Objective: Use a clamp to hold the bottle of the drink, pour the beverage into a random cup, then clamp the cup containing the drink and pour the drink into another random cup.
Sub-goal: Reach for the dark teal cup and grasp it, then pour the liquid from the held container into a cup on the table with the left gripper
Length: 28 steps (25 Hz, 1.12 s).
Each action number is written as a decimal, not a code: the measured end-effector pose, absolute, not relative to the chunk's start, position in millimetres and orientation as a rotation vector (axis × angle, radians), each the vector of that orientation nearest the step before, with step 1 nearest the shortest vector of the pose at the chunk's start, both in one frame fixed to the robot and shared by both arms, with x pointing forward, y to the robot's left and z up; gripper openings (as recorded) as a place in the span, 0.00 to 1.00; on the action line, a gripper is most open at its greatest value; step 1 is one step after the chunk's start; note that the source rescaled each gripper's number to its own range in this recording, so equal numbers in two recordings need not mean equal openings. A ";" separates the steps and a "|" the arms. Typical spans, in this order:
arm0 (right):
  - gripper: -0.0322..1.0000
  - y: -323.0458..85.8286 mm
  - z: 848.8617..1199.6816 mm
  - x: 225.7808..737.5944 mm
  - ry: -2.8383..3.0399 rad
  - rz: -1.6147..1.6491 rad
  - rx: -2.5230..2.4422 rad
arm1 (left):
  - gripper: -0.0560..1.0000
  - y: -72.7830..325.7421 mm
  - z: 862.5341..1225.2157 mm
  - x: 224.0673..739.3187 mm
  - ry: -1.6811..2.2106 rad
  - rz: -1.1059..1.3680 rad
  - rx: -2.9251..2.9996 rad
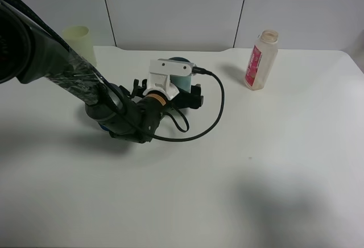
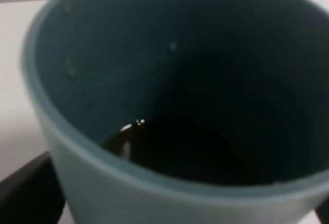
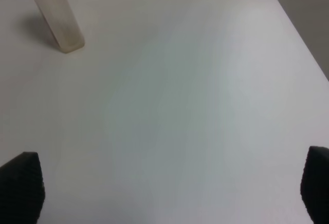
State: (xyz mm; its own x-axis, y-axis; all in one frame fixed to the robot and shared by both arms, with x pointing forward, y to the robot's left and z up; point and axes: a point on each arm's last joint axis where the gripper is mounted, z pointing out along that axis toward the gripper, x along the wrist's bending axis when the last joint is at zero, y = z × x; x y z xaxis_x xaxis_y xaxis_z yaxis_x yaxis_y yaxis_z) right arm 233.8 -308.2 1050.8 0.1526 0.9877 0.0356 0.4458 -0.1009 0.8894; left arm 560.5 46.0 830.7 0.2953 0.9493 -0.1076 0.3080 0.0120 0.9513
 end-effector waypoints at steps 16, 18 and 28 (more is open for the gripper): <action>1.00 -308.2 1050.8 233.8 1.396 0.894 1.664 | 0.41 48.0 826.4 580.0 1.177 0.770 1.510; 1.00 -308.2 1050.8 233.8 1.396 0.894 1.664 | 0.27 48.5 826.5 580.7 1.171 0.770 1.514; 1.00 -308.2 1050.8 233.8 1.396 0.894 1.664 | 0.06 44.5 829.5 580.1 1.127 0.722 1.591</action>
State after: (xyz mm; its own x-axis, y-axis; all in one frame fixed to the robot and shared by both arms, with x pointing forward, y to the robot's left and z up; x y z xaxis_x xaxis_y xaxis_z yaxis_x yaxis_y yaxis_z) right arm 233.8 -308.2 1050.8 0.1526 0.9877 0.0356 0.4458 -0.1009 0.8894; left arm 580.1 44.5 829.5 0.3836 0.9202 -0.0787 0.3134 -0.0495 0.9483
